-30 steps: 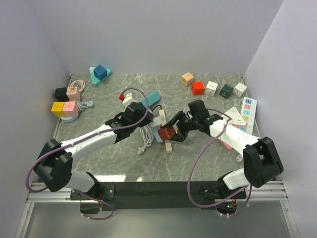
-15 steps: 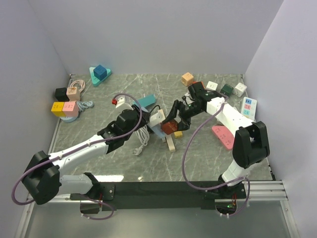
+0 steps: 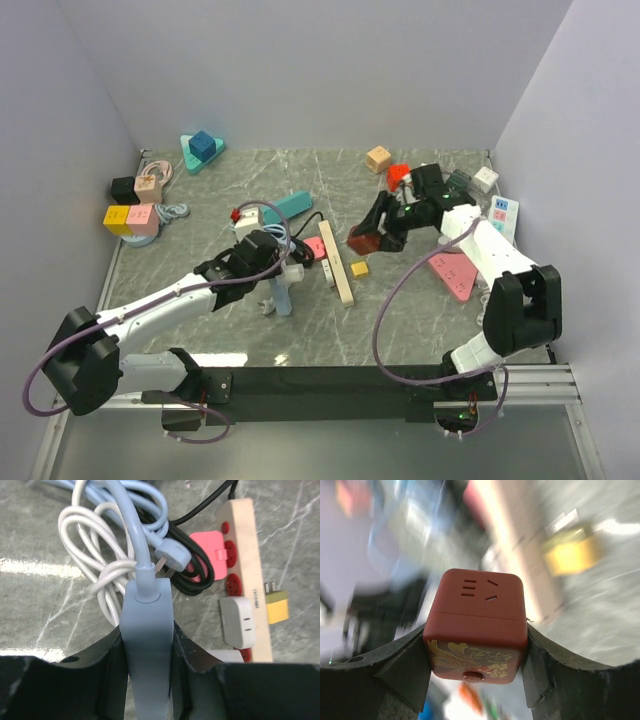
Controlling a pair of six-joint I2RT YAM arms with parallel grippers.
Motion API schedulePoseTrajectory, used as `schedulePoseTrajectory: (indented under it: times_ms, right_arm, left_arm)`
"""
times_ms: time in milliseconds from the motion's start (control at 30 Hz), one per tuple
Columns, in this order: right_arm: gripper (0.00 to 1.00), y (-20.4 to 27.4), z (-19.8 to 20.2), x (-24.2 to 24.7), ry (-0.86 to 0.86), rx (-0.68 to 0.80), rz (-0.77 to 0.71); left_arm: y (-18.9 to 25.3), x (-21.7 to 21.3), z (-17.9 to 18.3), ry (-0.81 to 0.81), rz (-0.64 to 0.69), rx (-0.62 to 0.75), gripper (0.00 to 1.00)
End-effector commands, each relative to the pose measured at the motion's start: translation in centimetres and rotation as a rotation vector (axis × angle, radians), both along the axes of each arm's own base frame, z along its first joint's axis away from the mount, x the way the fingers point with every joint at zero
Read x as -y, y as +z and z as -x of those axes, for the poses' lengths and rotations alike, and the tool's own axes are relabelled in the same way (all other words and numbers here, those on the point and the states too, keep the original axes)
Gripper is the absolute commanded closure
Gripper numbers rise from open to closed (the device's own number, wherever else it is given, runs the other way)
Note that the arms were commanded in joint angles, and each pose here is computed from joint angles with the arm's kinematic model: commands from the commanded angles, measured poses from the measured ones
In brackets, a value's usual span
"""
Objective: Pull the plug off the socket
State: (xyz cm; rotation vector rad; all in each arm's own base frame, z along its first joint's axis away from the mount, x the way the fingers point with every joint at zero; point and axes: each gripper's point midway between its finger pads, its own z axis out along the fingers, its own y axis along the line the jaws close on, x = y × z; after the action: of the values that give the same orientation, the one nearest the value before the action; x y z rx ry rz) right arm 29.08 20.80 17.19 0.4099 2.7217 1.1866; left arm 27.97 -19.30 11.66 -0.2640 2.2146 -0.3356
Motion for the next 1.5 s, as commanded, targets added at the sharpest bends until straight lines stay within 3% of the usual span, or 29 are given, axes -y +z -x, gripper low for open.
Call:
schedulePoseTrajectory:
  times_ms: [0, 333, 367, 467, 567, 600, 667, 700, 800, 933, 1067, 1100, 1167, 1233, 1400, 1467]
  right_arm:
    - [1.0, -0.7, -6.2, 6.7, -0.285, 0.109, 0.216]
    - [0.98, -6.0, -16.0, 17.6, -0.695, 0.047, 0.518]
    - [0.83, -6.2, -16.6, 17.8, -0.717, 0.038, 0.518]
    - [0.61, -7.5, -18.5, 20.2, -0.8, 0.004, 0.56]
    - [0.52, -8.0, -20.6, 20.8, -0.834, 0.036, 0.537]
    - [0.38, -7.6, -21.0, 20.9, -0.845, 0.056, 0.528]
    - [0.22, -6.6, -21.8, 21.0, -0.855, 0.089, 0.492]
    - [0.09, -6.5, -22.0, 20.8, -0.843, 0.087, 0.476]
    - [0.08, -3.6, -22.5, 20.6, -0.813, 0.133, 0.419]
    - [0.06, -1.0, -19.9, 19.7, -0.758, 0.175, 0.379]
    - [0.05, 2.3, -14.6, 17.1, -0.641, 0.232, 0.329]
    - [0.05, 0.7, -12.6, 15.4, -0.568, 0.21, 0.306]
    - [0.05, 2.5, -9.9, 12.5, -0.425, 0.318, 0.229]
    - [0.04, 0.9, -6.4, 9.0, -0.251, 0.342, 0.194]
    - [0.03, 0.5, 0.9, 2.0, 0.0, 0.342, 0.012]
    - [0.03, 2.0, 3.0, -1.3, 0.092, 0.426, -0.039]
  left_arm:
    - [7.5, 1.9, -2.0, -0.015, 0.144, 0.162, 0.99]
    - [7.8, 5.6, 0.4, -0.18, 0.322, 0.064, 0.99]
    - [7.4, 5.7, 0.7, -0.189, 0.329, 0.053, 0.99]
    - [6.3, 5.8, 1.1, -0.187, 0.333, 0.011, 0.99]
    - [5.7, 5.6, 1.2, -0.175, 0.326, -0.007, 0.99]
    - [5.6, 5.5, 1.2, -0.169, 0.323, -0.011, 0.99]
    - [5.1, 5.3, 1.1, -0.157, 0.303, -0.019, 1.0]
    - [5.0, 5.2, 1.1, -0.153, 0.296, -0.02, 0.99]
    - [4.3, 4.9, 0.6, -0.132, 0.267, -0.03, 1.0]
    - [2.9, 5.2, 0.0, -0.117, 0.242, -0.054, 0.99]
    - [2.9, 5.4, -0.6, -0.094, 0.248, -0.043, 0.99]
    - [2.8, 5.6, -0.8, -0.108, 0.244, -0.043, 0.99]
    - [3.0, 6.0, -1.0, -0.129, 0.245, -0.045, 0.99]
    - [3.1, 6.7, -1.1, -0.172, 0.254, -0.052, 0.99]
    - [3.5, 6.8, -1.0, -0.195, 0.263, -0.043, 0.99]
    - [3.4, 6.8, -0.8, -0.211, 0.27, -0.048, 1.0]
